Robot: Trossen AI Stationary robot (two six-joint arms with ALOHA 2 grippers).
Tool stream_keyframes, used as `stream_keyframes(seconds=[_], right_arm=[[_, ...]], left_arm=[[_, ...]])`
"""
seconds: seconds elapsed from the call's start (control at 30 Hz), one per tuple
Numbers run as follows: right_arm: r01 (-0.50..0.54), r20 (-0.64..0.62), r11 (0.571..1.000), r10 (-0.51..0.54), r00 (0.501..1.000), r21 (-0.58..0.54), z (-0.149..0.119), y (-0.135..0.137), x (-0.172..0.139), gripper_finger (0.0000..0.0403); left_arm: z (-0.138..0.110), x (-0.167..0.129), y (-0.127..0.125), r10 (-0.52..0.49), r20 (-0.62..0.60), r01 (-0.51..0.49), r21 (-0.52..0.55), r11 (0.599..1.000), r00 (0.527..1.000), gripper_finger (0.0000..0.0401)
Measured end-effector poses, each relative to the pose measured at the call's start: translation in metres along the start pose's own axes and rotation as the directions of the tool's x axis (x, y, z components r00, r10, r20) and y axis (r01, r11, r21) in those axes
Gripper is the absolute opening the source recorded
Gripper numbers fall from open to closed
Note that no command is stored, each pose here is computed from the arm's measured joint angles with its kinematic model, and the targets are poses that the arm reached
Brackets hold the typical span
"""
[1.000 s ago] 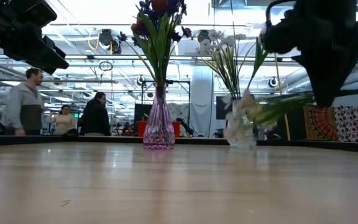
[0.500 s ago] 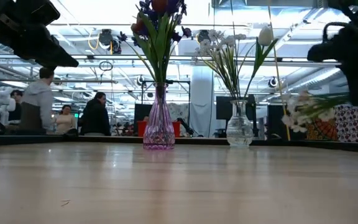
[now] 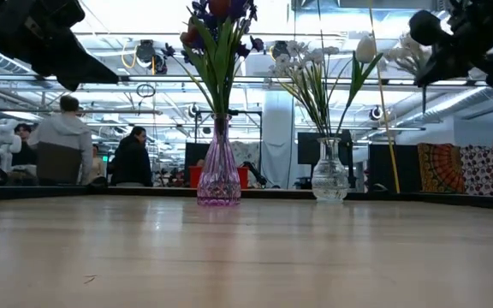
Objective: Sort flowers into vase by color
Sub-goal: Put the white flowers into the transparent vase
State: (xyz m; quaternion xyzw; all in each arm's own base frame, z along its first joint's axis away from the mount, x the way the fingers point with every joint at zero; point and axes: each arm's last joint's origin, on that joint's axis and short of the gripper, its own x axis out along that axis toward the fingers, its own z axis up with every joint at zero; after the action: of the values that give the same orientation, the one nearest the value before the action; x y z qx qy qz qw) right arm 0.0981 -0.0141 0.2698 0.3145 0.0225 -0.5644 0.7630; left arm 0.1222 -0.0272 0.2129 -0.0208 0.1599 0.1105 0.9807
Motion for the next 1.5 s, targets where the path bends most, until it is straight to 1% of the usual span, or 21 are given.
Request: stream_keyframes(seconds=[0.1, 0.23, 0.33, 0.5, 0.57, 0.67, 0.8, 0.83, 0.9, 1.0, 1.07, 1.13, 1.3, 1.4, 1.5], right_arm=[[-0.032, 0.053, 0.995, 0.037, 0.998, -0.092, 0.012, 0.006, 0.002, 0.0000], [-0.061, 0.116, 0.972, 0.089, 0.989, -0.226, 0.028, 0.020, 0.008, 0.0000], [-0.085, 0.117, 0.952, 0.124, 0.985, -0.295, 0.039, 0.026, 0.017, 0.0000], [-0.119, 0.109, 0.930, 0.166, 0.980, -0.347, 0.056, 0.029, 0.040, 0.0000], [-0.159, 0.116, 0.922, 0.212, 0.970, -0.353, 0.065, 0.032, 0.053, 0.0000], [-0.225, 0.097, 0.897, 0.281, 0.955, -0.380, 0.075, 0.034, 0.077, 0.0000], [-0.242, 0.033, 0.884, 0.278, 0.960, -0.399, 0.079, 0.029, 0.117, 0.0000], [-0.262, 0.024, 0.877, 0.296, 0.955, -0.403, 0.080, 0.028, 0.126, 0.0000], [-0.322, 0.012, 0.855, 0.358, 0.934, -0.406, 0.081, 0.029, 0.143, 0.0000], [-0.386, 0.044, 0.830, 0.439, 0.898, -0.403, 0.084, 0.033, 0.163, 0.0000], [-0.427, 0.061, 0.807, 0.491, 0.869, -0.407, 0.085, 0.035, 0.172, 0.0000], [-0.482, 0.046, 0.780, 0.542, 0.839, -0.398, 0.085, 0.036, 0.178, 0.0000], [-0.621, -0.025, 0.668, 0.672, 0.740, -0.409, 0.085, 0.041, 0.176, 0.0000], [-0.672, -0.004, 0.594, 0.748, 0.664, -0.442, 0.091, 0.045, 0.168, 0.0000], [-0.698, 0.033, 0.526, 0.809, 0.587, -0.485, 0.100, 0.049, 0.156, 0.0000]], left_arm=[[0.000, 0.000, 0.001, 0.023, 0.005, -0.023, 0.002, 1.000, 1.000, 0.0003], [0.000, 0.000, 0.001, 0.034, 0.007, -0.034, 0.006, 0.999, 0.999, 0.0003], [0.000, 0.000, 0.001, 0.034, 0.006, -0.034, 0.006, 0.999, 0.999, 0.0003], [0.000, 0.000, 0.001, 0.034, 0.005, -0.034, 0.005, 0.999, 0.999, 0.0003], [0.000, 0.000, 0.001, 0.034, 0.004, -0.034, 0.006, 0.999, 0.999, 0.0003], [0.000, 0.000, 0.001, 0.037, 0.005, -0.037, 0.006, 0.999, 0.999, 0.0003], [0.000, 0.000, 0.001, 0.041, 0.004, -0.041, 0.006, 0.999, 0.999, 0.0003], [0.000, 0.000, 0.001, 0.041, 0.004, -0.041, 0.004, 0.999, 0.999, 0.0003], [0.000, 0.000, 0.001, 0.041, 0.004, -0.041, -0.001, 0.999, 0.999, 0.0003], [0.000, 0.000, 0.001, 0.042, 0.004, -0.042, -0.001, 0.999, 0.999, 0.0003], [0.000, 0.000, 0.001, 0.041, 0.004, -0.041, -0.001, 0.999, 0.999, 0.0003], [0.000, 0.000, 0.001, 0.042, 0.002, -0.042, 0.001, 0.999, 0.999, 0.0003], [-0.001, 0.000, 0.001, 0.043, -0.002, -0.043, 0.003, 0.999, 0.999, 0.0003], [-0.001, 0.000, 0.001, 0.043, -0.002, -0.043, 0.004, 0.999, 0.999, 0.0003], [-0.001, 0.000, 0.002, 0.047, -0.002, -0.047, 0.004, 0.999, 0.999, 0.0003]])
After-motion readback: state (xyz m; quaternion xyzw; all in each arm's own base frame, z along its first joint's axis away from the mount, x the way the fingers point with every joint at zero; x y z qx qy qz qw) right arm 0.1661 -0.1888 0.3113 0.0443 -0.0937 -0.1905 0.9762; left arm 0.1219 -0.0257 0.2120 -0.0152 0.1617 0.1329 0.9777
